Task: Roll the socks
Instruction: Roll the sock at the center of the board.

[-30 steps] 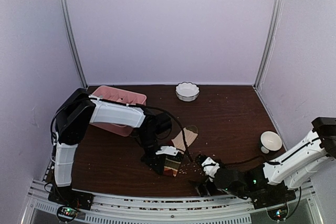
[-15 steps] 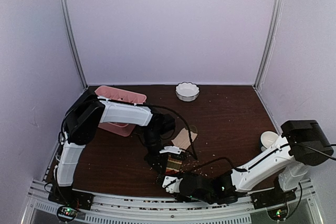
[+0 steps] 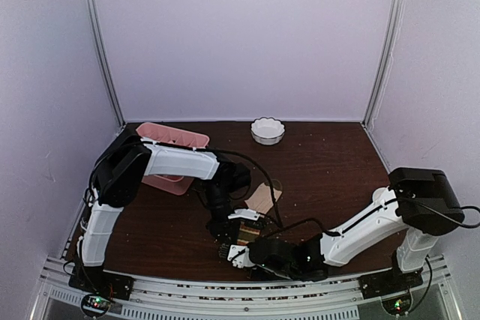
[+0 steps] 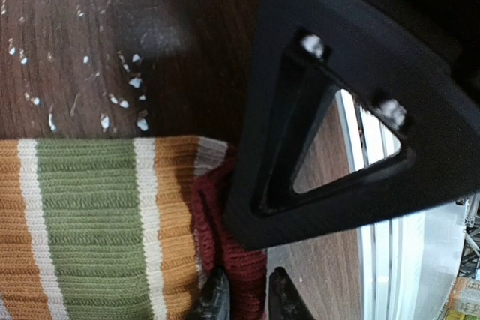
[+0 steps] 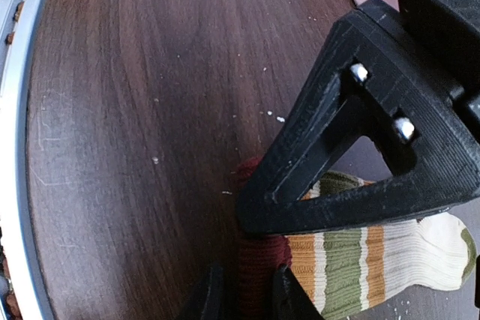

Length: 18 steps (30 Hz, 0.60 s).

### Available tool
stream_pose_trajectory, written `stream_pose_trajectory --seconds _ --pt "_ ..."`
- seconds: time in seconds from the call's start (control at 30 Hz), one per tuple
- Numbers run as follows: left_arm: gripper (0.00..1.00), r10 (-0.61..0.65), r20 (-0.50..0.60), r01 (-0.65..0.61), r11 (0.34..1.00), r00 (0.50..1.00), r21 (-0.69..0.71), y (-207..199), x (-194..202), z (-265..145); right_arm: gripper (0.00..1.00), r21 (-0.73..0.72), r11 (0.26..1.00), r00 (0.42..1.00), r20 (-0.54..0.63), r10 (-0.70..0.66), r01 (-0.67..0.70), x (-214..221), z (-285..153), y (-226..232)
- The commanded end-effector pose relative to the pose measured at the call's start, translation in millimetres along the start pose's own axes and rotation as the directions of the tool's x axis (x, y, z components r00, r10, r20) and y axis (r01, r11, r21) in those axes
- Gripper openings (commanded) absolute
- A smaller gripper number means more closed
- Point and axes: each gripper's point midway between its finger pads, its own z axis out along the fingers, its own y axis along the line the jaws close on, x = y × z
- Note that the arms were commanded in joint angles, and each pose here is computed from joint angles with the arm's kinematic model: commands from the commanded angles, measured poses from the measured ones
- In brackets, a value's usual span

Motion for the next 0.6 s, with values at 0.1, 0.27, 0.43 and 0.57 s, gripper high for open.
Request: stream_pose_trajectory --seconds 0.1,0.27,0.43,0.57 --pt "0.26 0.033 -0.025 -0.032 0.999 0.999 0.039 -6 7 4 0.16 -0.048 0.997 0.996 -0.071 0.056 -0.060 29 10 8" --pt "0.28 0.045 -0.005 -0.044 0.999 0.999 0.031 -7 4 -2 0.02 -0.099 0.984 0.983 -0.122 0.135 -0.148 48 13 17" --pt "0.42 0.077 0.028 -0.076 0.997 0.997 -0.021 -5 -4 -16 0.00 -0.199 0.936 0.952 -0.159 0.262 -0.291 54 8 29" --pt "0.54 0.147 0.060 -0.137 0.978 0.987 -0.157 -3 -9 -37 0.00 -0.270 0.851 0.892 -0.173 0.417 -0.450 51 4 30"
